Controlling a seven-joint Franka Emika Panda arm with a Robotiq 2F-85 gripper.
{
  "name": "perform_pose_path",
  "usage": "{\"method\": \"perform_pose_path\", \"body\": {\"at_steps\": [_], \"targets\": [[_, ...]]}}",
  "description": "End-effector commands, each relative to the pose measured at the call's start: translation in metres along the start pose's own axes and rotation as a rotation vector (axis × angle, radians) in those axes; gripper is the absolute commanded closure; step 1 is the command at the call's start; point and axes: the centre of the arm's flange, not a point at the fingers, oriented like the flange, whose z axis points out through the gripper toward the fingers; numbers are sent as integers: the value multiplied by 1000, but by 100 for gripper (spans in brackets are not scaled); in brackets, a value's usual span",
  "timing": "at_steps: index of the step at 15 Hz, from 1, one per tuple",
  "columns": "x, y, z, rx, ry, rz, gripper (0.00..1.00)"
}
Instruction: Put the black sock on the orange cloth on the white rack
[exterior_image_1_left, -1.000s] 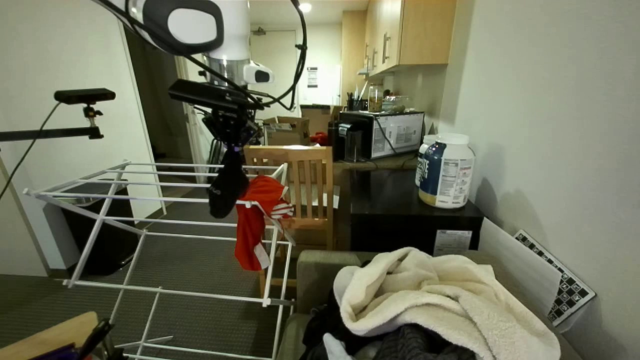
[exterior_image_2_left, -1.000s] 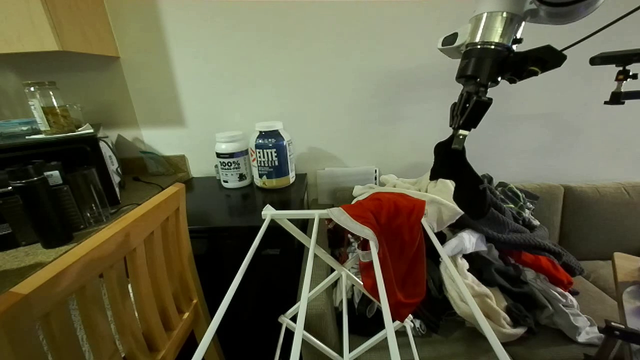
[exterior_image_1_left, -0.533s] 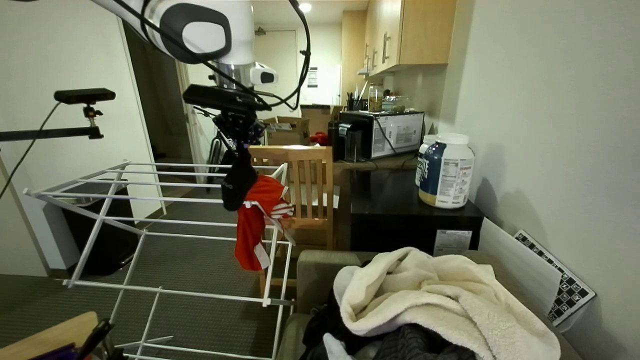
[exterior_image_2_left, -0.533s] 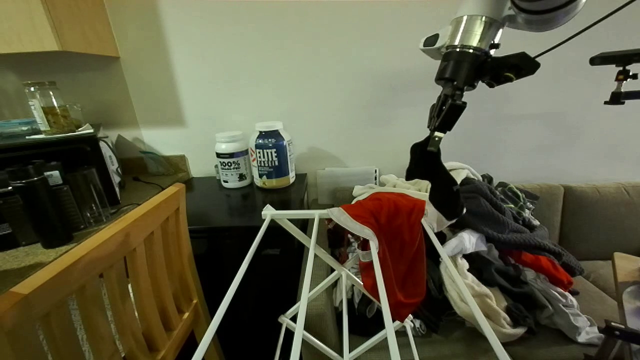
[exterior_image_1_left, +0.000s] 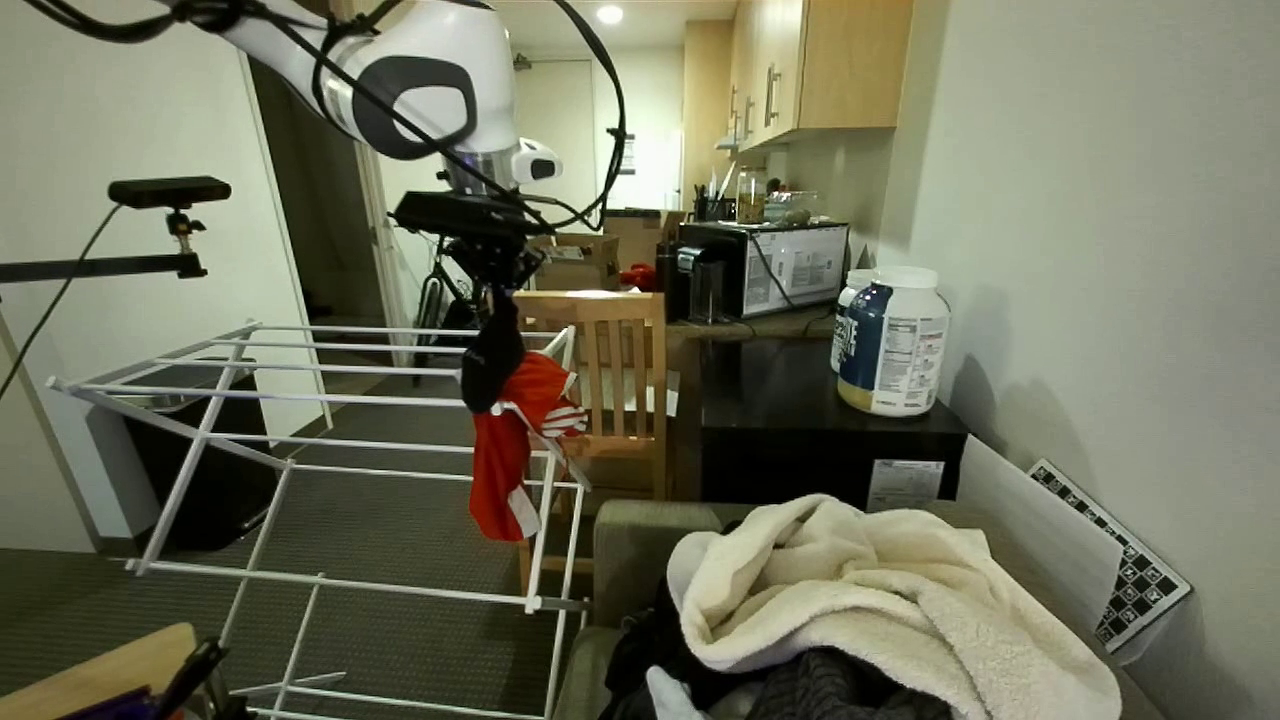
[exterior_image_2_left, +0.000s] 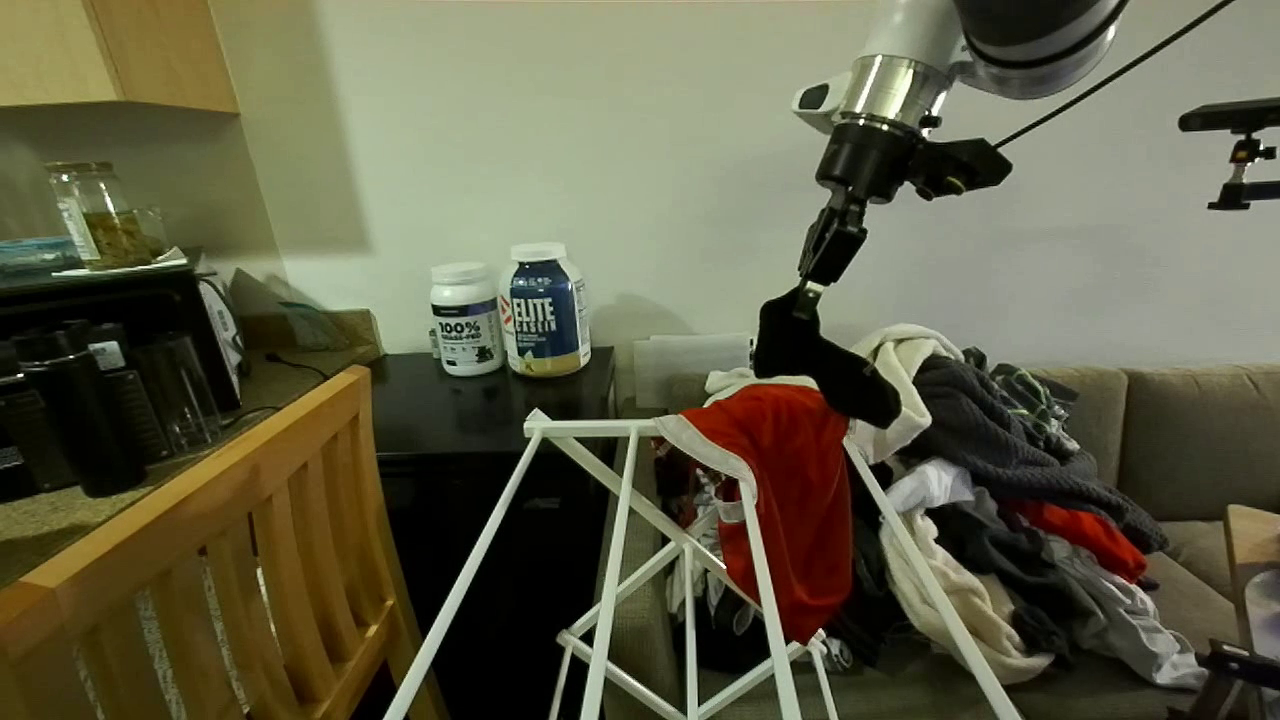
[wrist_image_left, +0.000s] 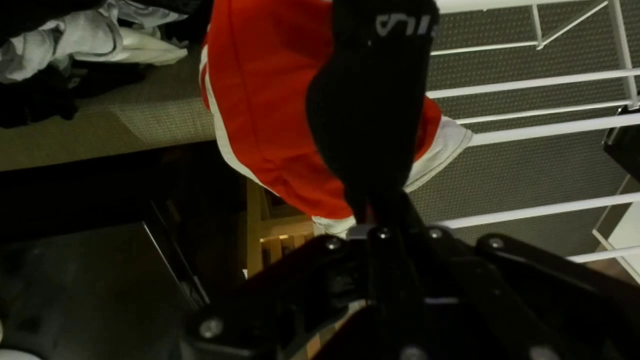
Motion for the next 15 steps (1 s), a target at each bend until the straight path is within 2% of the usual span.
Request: {"method": "perform_pose_path", "body": {"at_steps": [1,4,10,15], "targets": [[3,-8,12,11,27,-31,99],[5,-10,20,4,34,-41,99],[20,-2,33,-34,108,-2,99],[19,-3,47,-51,130,-7,99]]}}
